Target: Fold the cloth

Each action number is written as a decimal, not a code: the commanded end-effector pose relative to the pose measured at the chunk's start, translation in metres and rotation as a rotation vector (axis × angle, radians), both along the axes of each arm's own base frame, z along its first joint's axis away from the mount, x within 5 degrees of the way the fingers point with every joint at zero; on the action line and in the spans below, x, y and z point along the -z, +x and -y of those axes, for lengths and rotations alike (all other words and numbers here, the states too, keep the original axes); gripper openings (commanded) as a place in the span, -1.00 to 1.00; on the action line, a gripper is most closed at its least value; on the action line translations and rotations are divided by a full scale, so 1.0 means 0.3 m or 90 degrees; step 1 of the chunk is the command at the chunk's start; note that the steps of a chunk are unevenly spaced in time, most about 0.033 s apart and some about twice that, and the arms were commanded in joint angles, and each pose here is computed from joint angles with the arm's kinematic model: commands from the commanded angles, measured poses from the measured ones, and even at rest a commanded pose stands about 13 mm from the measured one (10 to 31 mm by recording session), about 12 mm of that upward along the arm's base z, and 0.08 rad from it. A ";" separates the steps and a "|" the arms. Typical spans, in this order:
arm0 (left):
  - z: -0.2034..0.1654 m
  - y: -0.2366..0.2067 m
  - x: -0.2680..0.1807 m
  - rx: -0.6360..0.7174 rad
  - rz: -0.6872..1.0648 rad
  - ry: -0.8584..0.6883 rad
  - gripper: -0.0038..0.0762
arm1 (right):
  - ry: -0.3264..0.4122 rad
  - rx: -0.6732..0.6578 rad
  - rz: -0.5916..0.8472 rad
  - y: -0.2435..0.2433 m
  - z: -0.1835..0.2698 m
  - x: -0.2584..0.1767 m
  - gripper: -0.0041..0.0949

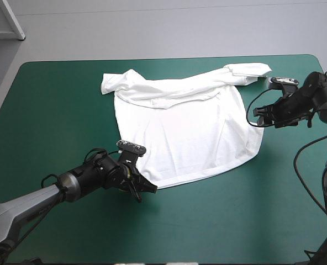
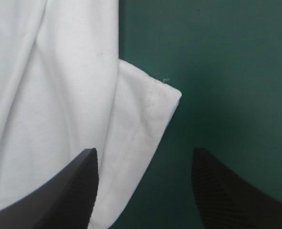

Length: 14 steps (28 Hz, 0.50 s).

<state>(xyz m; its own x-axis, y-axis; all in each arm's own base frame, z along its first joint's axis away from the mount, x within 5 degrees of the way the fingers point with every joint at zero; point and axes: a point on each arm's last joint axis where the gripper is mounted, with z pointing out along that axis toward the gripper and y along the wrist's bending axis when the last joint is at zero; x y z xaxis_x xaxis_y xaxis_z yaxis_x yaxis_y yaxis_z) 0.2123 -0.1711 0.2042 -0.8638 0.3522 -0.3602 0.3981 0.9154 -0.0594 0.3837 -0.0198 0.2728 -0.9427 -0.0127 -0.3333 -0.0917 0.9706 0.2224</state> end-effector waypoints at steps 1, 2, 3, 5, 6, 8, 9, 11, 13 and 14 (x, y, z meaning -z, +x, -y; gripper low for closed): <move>-0.025 -0.012 -0.043 0.016 0.028 0.016 -0.85 | -0.003 0.013 0.051 0.017 0.011 -0.036 0.17; -0.027 -0.015 -0.051 0.016 0.033 0.012 -0.85 | -0.003 0.012 0.050 0.025 0.012 -0.023 0.17; -0.029 -0.016 -0.058 0.015 0.036 0.009 -0.85 | -0.002 0.011 0.045 0.034 0.013 -0.004 0.17; -0.030 -0.018 -0.064 0.015 0.040 0.007 -0.85 | -0.001 0.014 0.042 0.055 0.015 0.031 0.17; -0.030 -0.018 -0.064 0.015 0.040 0.007 -0.85 | -0.001 0.012 0.032 0.067 0.011 0.060 0.17; -0.030 -0.018 -0.064 0.015 0.040 0.007 -0.85 | -0.003 -0.001 0.020 0.077 0.000 0.091 0.17; -0.030 -0.018 -0.064 0.016 0.041 0.006 -0.85 | -0.003 -0.006 0.015 0.081 -0.008 0.102 0.17; -0.030 -0.018 -0.064 0.016 0.041 0.006 -0.85 | -0.004 -0.024 0.005 0.088 -0.039 0.125 0.17; -0.030 -0.018 -0.064 0.016 0.041 0.006 -0.85 | -0.011 -0.050 0.004 0.094 -0.073 0.139 0.17; -0.030 -0.019 -0.064 0.015 0.039 0.005 -0.85 | -0.016 -0.063 0.003 0.096 -0.099 0.146 0.17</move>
